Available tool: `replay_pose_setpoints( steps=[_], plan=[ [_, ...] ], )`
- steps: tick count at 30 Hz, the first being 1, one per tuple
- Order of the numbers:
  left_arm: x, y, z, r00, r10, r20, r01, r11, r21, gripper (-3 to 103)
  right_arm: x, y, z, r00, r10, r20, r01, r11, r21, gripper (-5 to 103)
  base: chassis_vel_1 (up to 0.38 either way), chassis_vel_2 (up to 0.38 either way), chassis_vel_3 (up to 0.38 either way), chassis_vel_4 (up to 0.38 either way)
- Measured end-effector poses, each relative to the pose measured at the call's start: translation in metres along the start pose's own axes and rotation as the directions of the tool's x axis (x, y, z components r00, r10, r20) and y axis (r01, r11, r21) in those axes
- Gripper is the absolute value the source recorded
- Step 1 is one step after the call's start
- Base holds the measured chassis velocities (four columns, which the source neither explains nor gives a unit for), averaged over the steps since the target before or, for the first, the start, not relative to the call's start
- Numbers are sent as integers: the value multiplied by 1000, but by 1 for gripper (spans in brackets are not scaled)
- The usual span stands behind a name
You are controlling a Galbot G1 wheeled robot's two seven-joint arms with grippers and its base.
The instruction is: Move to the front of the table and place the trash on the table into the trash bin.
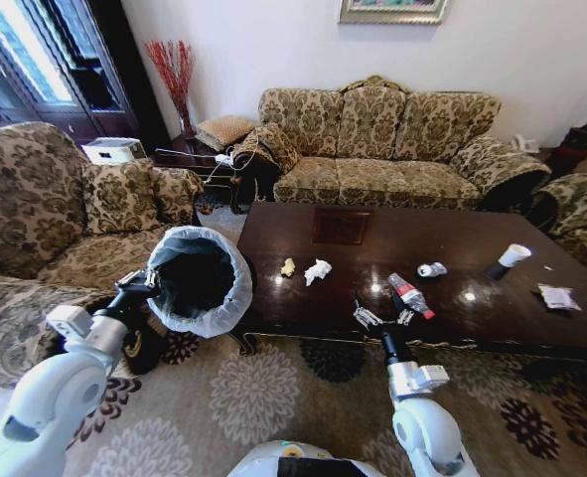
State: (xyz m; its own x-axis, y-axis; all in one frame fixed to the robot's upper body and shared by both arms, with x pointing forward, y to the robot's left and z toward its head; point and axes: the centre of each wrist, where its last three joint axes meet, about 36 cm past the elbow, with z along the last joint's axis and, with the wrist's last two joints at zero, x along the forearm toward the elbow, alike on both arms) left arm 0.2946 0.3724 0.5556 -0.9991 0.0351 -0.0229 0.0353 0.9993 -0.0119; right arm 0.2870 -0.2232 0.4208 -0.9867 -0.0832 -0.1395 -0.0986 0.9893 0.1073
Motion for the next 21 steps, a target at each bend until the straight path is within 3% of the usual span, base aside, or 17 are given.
replay_pose_setpoints(
  steps=[8, 21],
  plan=[
    [0, 0, 0, 1000, -2, 0, 2, 1000, 0, 3, 0, 0, 0, 1000, 0, 0, 0, 1000, -1, 100, 156, 152, -123, -133],
    [0, 0, 0, 1000, 0, 0, 0, 1000, 1, 3, 0, 0, 0, 1000, 0, 0, 0, 1000, 0, 100, -23, -18, 5, 3]
  ],
)
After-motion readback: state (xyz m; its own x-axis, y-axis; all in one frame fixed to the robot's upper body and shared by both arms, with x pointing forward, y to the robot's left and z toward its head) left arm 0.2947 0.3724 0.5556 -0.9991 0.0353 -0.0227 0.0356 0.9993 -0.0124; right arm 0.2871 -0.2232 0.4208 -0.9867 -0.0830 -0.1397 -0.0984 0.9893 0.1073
